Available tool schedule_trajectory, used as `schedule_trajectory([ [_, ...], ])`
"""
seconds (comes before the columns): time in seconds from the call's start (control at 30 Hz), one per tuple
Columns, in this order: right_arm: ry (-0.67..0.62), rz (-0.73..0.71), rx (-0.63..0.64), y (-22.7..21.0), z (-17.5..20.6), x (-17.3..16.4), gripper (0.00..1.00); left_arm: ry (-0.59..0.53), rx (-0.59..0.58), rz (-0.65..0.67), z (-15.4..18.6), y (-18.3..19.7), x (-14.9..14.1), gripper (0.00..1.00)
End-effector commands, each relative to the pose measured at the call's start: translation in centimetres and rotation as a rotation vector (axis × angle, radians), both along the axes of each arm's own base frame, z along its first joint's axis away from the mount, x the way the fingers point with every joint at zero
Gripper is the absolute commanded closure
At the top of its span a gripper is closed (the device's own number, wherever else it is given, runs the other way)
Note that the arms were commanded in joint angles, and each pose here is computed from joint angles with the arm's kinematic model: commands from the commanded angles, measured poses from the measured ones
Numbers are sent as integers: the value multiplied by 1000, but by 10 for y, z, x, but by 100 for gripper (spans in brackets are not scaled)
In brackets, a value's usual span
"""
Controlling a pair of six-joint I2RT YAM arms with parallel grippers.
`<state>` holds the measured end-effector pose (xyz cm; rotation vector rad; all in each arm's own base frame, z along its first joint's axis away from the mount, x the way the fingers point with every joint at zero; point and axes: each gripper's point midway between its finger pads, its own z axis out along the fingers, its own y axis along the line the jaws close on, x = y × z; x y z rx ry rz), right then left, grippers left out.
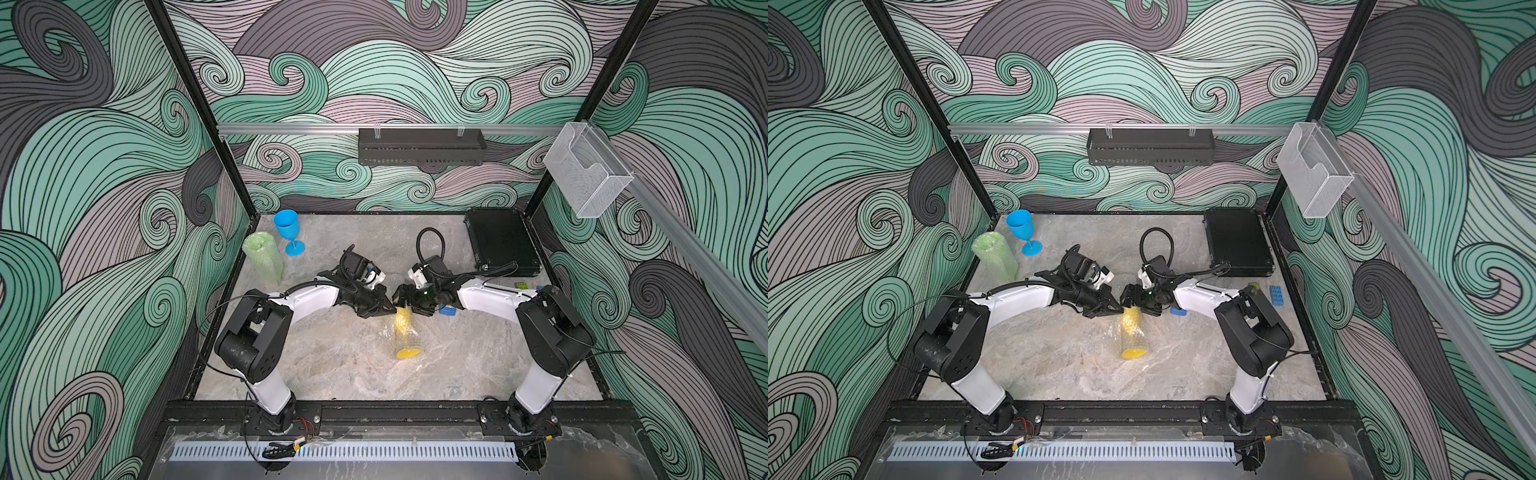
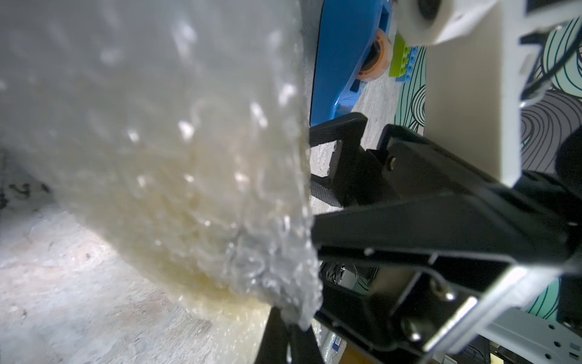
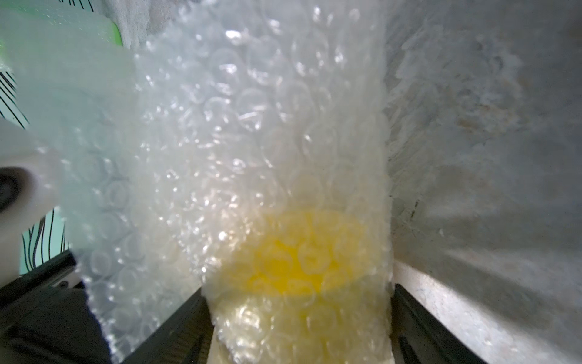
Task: Wrap wine glasses in bubble wrap
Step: Wrap the wine glass in bubble wrap.
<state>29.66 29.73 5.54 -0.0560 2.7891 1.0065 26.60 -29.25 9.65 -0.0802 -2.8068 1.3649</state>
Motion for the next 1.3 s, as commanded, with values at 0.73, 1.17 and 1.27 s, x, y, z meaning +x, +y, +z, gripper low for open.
schedule_trajectory([
  [0.73,23,-7,-18,-15,24,-15,15,14,51,-44,-15,-14,9,78],
  [1.17,59,-31,-56,-25,3,-19,21,-18,-19,-56,16,-23,13,79],
  [1.27,62,-39,-69,-27,-2,-17,21,-26,-27,-55,21,-24,14,80],
])
